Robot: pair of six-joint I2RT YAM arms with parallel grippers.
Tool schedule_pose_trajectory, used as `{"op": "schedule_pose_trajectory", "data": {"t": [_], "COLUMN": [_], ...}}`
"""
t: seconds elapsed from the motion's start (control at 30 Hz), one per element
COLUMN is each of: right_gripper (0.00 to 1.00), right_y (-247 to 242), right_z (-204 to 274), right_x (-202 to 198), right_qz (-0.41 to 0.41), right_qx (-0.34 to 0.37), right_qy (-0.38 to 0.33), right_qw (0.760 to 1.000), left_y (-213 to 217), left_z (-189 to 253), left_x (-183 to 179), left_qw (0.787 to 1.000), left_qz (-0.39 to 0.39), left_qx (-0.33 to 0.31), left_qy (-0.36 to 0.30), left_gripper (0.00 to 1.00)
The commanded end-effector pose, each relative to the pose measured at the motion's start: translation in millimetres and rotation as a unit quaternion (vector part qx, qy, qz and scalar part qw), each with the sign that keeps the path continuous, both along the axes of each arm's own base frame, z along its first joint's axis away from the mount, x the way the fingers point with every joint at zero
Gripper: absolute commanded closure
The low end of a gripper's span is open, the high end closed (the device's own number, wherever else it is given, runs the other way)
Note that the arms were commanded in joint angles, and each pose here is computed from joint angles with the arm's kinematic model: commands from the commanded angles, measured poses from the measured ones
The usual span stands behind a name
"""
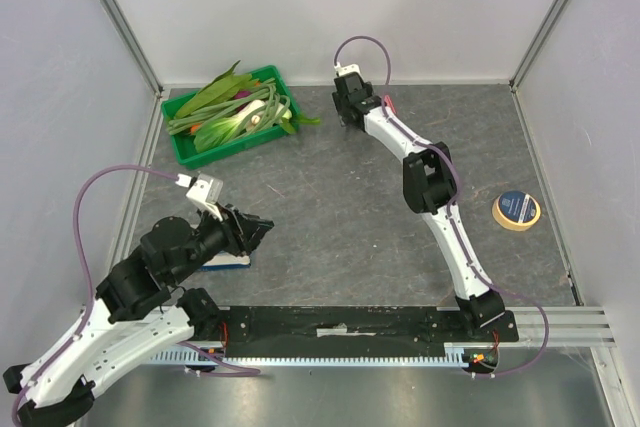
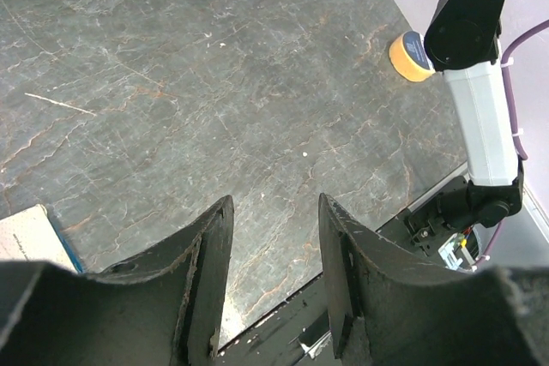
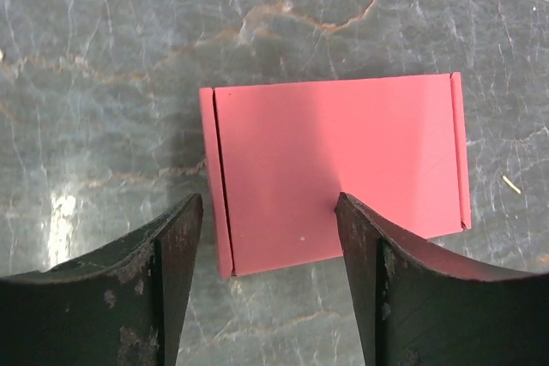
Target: Fold the paper box
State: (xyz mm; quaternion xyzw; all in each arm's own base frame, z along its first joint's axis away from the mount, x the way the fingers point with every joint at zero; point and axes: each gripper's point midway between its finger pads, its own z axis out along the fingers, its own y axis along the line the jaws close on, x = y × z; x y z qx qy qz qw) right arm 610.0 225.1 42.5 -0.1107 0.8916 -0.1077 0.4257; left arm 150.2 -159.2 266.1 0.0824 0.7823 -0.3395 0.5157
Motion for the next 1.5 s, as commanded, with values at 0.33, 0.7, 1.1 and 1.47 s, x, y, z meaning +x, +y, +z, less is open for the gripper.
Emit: {"op": "schedule_pose_trajectory", "data": {"t": [0.33,0.7,1.1,1.47], "right_gripper": [0.29,0.15,0.05,0.02], "right_y": [10.3,25.3,-50.1,-107.7], "right_z": [-27.3,40.9,209.8,220.5], "right_x": [34.8,50.3,-86.2,-324.0], "right_qz": [-0.042,0.004,-0.017,0.049], "right_qx": [0.16,0.177,0.141,0.257], "right_qy": [-0.019,-0.081,-0.089,-0.086], "right_qw": [0.986,0.981,0.986,0.961], "left_y": [-20.3,-20.3,-25.2,-25.6], "left_z": [9.8,11.7,22.3,20.4], "left_x": [8.7,7.2,4.7,11.1], "left_qw": [1.0,1.0,0.999,0.994], "left_qz": [-0.019,-0.019,-0.028,0.0], "left_qx": [-0.018,-0.024,-0.045,-0.11], "left_qy": [-0.009,-0.005,-0.003,-0.006], "left_gripper": [0.49,0.49,0.46,0.44]}}
